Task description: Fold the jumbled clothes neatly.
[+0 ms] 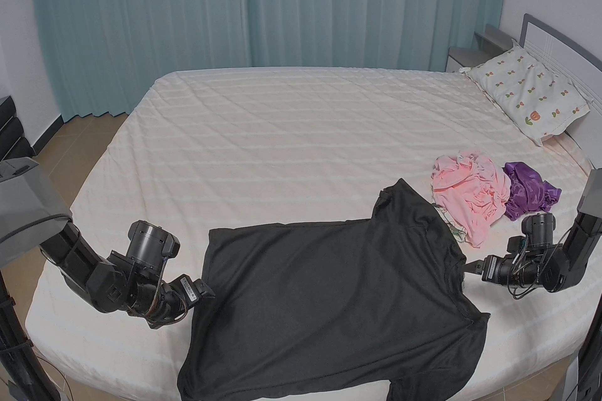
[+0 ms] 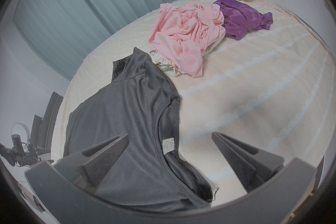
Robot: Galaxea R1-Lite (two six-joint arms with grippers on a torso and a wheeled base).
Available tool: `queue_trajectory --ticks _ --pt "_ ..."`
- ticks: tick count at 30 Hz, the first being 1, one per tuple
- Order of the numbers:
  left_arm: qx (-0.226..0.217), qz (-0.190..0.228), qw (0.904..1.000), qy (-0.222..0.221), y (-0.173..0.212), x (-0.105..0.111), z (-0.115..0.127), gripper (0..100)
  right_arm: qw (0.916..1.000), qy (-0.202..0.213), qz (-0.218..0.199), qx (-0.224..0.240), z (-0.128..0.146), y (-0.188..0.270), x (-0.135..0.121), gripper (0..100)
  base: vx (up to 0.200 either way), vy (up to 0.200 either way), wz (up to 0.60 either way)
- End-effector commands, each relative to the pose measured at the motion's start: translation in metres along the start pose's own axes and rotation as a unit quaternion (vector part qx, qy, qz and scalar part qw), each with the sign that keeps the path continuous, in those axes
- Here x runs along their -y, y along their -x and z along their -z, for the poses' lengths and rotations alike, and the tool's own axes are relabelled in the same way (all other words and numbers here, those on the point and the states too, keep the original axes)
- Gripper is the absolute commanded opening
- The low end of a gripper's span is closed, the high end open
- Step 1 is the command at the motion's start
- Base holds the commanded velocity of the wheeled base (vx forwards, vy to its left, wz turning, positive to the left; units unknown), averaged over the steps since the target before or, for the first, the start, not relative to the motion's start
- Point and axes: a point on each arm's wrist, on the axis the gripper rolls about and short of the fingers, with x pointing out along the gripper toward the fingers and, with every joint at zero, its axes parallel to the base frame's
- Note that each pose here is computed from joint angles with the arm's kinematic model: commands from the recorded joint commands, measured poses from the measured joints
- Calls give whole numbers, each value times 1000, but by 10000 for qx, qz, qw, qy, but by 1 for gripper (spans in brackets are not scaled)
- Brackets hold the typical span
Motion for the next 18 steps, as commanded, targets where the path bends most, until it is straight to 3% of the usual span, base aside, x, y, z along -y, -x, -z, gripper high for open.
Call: queue_trajectory --ticks 1,3,12,18 --pt "-13 -22 10000 0 -1 0 1 100 10000 -4 2 -13 1 -1 0 100 0 0 0" --pt "-16 -20 10000 8 -1 1 1 100 10000 2 4 -21 1 -1 0 100 0 0 0" --pt "-58 -54 10000 3 -3 0 3 100 10000 -5 15 -57 2 -3 1 100 0 -200 0" --pt "8 30 9999 150 -7 6 -2 100 9999 24 -19 -119 5 -6 -3 100 0 0 0"
